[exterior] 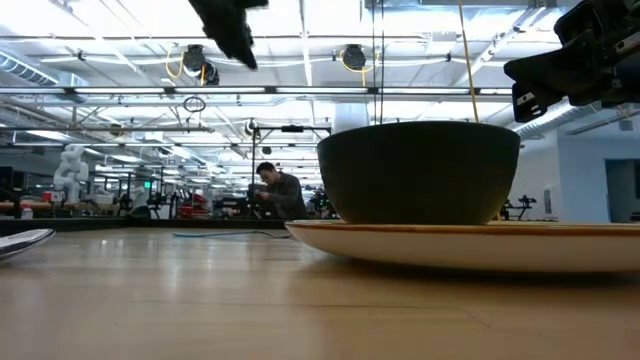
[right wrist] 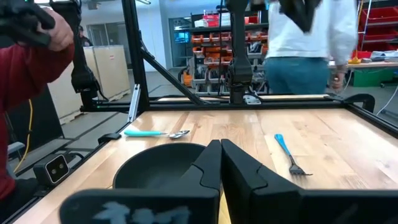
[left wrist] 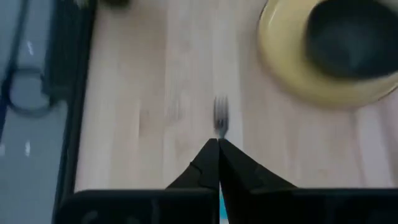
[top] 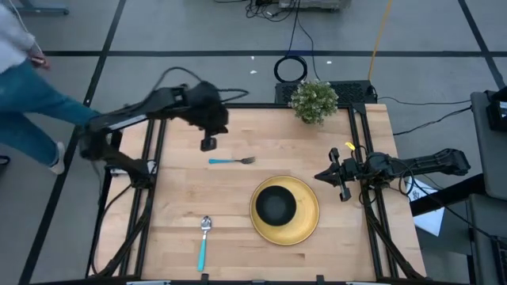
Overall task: Set table place
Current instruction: Put the blue fork on the yellow plate to the right of the black bowl
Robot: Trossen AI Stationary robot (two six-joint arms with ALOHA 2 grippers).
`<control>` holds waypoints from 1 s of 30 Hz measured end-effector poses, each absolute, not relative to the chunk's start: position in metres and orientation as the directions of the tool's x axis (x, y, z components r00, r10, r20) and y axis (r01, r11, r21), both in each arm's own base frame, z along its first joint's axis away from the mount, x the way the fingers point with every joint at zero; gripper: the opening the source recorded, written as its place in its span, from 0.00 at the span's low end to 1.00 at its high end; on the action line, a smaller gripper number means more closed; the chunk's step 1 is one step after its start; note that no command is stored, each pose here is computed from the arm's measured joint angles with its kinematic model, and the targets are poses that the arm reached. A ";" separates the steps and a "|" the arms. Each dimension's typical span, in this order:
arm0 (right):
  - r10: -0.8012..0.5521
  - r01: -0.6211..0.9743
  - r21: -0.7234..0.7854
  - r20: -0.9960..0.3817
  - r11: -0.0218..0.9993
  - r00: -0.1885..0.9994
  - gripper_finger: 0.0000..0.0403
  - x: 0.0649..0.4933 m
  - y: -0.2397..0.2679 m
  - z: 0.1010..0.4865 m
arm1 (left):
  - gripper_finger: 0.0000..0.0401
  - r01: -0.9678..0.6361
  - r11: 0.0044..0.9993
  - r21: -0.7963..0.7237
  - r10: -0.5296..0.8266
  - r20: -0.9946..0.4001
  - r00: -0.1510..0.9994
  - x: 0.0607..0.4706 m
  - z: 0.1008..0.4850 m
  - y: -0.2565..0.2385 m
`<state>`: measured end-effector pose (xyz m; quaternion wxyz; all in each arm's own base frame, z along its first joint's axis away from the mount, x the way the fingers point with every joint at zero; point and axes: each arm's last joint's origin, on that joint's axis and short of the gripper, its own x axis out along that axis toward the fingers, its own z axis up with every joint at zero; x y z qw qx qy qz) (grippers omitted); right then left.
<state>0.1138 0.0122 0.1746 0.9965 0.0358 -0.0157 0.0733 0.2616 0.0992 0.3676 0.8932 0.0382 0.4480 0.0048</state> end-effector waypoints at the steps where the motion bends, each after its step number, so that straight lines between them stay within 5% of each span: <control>1: 0.145 -0.147 0.069 0.037 0.987 0.989 0.00 0.114 0.012 0.175 | 0.01 0.037 0.997 0.074 0.033 -0.765 0.643 0.254 0.371 0.096; 8: 0.145 -0.148 0.069 0.041 0.987 0.989 0.00 0.114 0.012 0.175 | 0.01 0.093 0.993 0.068 -0.051 -0.459 0.887 0.218 0.361 0.075; 30: 0.141 -0.142 0.020 0.040 0.990 0.989 0.00 0.114 0.012 0.175 | 0.00 -0.010 1.000 0.015 0.011 -0.078 0.997 0.140 0.217 0.036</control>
